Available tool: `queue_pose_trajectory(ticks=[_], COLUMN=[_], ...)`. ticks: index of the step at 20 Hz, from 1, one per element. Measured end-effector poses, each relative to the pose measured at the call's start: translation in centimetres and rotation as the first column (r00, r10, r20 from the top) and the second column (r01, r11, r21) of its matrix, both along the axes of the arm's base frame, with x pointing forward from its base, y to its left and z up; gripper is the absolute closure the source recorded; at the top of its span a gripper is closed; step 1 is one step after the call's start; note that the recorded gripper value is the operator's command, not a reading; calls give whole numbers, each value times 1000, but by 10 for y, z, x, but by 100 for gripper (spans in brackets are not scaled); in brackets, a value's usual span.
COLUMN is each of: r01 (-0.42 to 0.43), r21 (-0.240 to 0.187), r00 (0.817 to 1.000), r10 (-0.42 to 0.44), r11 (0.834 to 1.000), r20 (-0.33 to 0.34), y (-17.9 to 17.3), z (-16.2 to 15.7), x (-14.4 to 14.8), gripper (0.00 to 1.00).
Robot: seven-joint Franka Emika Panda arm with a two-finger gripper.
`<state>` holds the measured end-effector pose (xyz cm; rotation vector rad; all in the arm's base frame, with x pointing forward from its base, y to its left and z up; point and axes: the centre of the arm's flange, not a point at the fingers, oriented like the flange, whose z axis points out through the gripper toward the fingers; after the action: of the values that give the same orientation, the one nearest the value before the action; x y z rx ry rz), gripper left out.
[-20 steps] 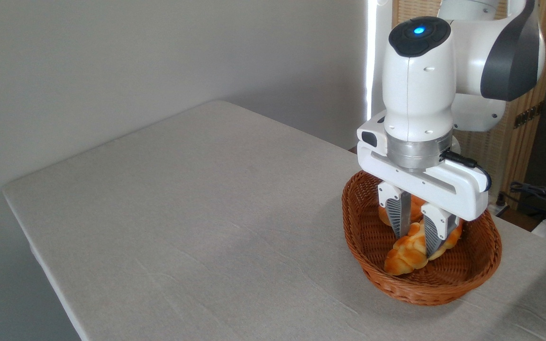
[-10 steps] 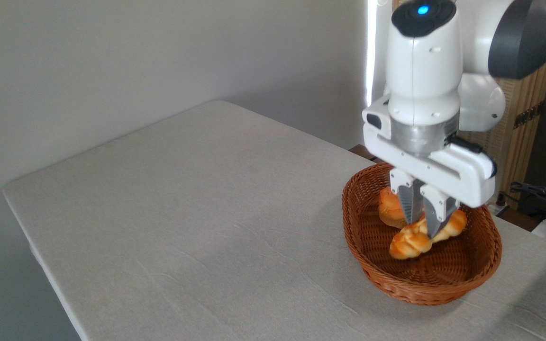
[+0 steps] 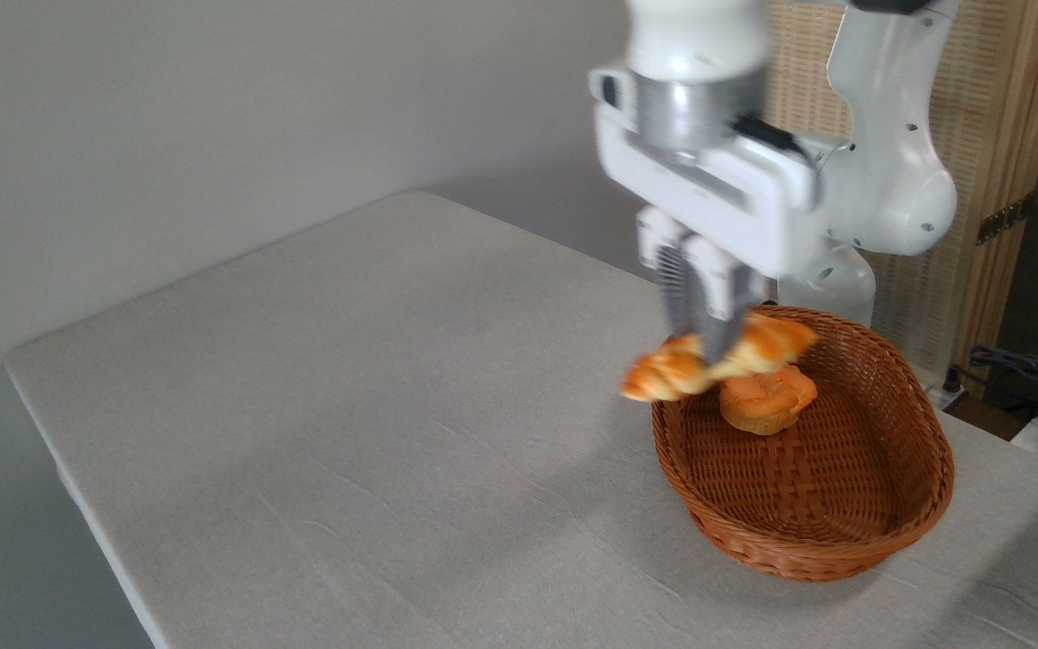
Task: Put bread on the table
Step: 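Lift the croissant out of the basket and carry it over the table, then lower the croissant onto the table and open the gripper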
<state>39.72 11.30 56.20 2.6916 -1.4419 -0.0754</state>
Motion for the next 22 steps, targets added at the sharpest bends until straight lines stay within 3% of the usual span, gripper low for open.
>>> queue_pose_trajectory(ticks=[3, 5, 10, 12, 14, 16, 21, 22], r01=[62, 54, 10, 25, 31, 2, -131, -159], r21=[-27, -58, -61, -62, -62, -65, -71, -72], r00=[998, 998, 996, 994, 993, 992, 984, 980], r10=[-61, -54, -5, -18, -24, 6, 139, 166], r11=[998, 997, 998, 998, 998, 998, 989, 985], r20=[21, 13, 89, 112, 118, 126, 116, 113], y=[-75, -120, -220, -256, -277, -286, -289, -289], z=[15, 8, -39, -64, -89, -106, -117, -117], x=[51, 84, 141, 152, 161, 169, 176, 177], gripper=[72, 71, 70, 57, 49, 26, 0, 0])
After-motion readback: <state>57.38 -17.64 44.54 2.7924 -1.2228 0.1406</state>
